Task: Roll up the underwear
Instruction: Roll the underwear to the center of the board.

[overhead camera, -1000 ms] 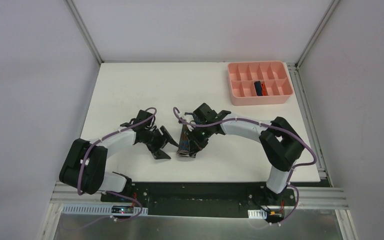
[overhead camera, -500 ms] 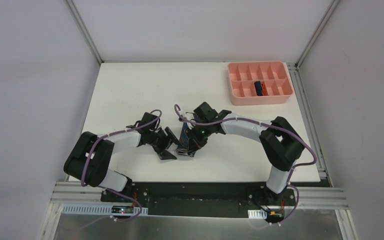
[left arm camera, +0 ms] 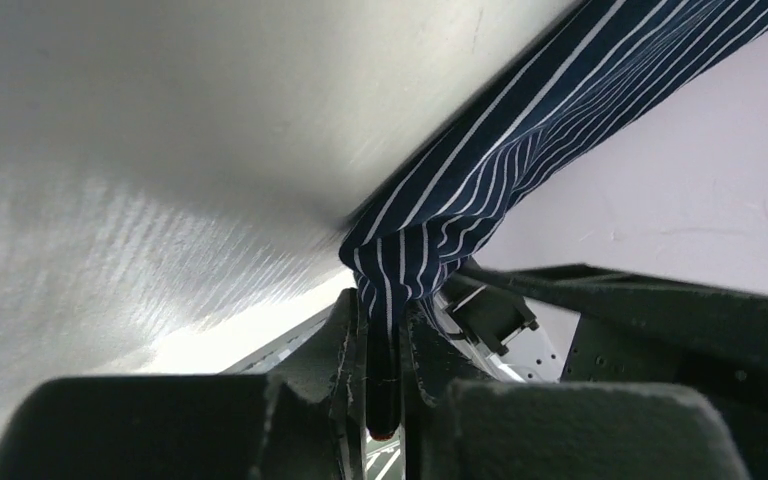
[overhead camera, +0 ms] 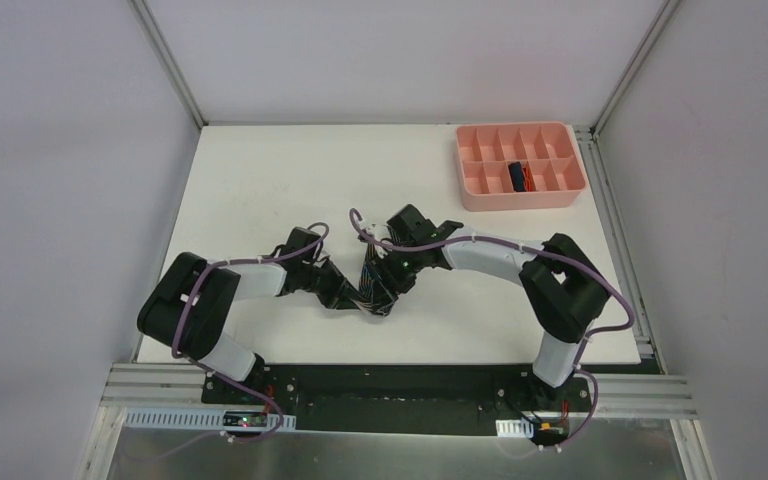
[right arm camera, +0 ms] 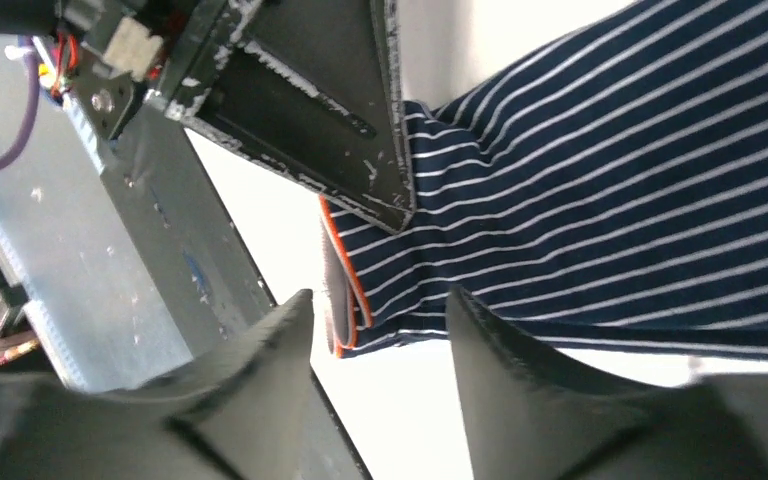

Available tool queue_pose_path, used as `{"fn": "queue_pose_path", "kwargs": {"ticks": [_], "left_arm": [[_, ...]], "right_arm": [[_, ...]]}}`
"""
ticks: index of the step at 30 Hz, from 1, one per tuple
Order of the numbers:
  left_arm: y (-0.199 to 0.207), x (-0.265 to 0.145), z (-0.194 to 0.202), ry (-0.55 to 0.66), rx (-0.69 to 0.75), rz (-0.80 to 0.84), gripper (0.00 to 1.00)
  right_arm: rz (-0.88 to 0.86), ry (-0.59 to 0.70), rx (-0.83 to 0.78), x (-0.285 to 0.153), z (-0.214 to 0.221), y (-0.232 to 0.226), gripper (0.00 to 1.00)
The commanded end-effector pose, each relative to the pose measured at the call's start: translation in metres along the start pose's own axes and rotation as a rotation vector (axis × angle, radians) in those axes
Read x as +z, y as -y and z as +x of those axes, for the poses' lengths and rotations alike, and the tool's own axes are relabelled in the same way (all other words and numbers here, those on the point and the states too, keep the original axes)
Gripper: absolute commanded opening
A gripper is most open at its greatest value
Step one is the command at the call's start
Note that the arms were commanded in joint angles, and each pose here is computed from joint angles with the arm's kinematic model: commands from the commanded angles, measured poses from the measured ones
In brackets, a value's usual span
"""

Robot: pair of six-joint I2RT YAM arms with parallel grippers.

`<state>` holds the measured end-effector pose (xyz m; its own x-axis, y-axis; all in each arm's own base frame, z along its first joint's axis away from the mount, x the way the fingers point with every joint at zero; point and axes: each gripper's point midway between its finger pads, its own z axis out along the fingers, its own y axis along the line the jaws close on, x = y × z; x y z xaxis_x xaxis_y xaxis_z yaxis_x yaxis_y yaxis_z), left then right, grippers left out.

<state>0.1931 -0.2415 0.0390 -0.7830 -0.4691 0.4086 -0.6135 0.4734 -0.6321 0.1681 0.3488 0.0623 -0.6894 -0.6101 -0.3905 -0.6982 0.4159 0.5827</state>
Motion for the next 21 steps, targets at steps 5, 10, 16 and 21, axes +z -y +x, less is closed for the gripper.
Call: {"fn": "queue_pose_path", "kwargs": {"ticks": [5,10,16,21], "left_arm": [[0.003,0.002,0.01,-0.069,-0.016,-0.001,0.0],[0.005,0.004,0.01,-0.089,-0.016,-0.009,0.0],[0.009,0.003,0.01,-0.094,-0.011,-0.006,0.0],[0.009,0.003,0.01,-0.095,-0.012,-0.007,0.0]], "right_arm": [[0.224,0.145,-0.228,-0.035,-0.014,0.004,0.78],[0.326,0.116,-0.447,-0.03,-0.003,-0.002,0.89],[0.403,0.088,-0.602,-0.018,-0.004,-0.009,0.92],[0.406,0.041,-0.636,-0.004,-0.005,-0.006,0.79]]}}
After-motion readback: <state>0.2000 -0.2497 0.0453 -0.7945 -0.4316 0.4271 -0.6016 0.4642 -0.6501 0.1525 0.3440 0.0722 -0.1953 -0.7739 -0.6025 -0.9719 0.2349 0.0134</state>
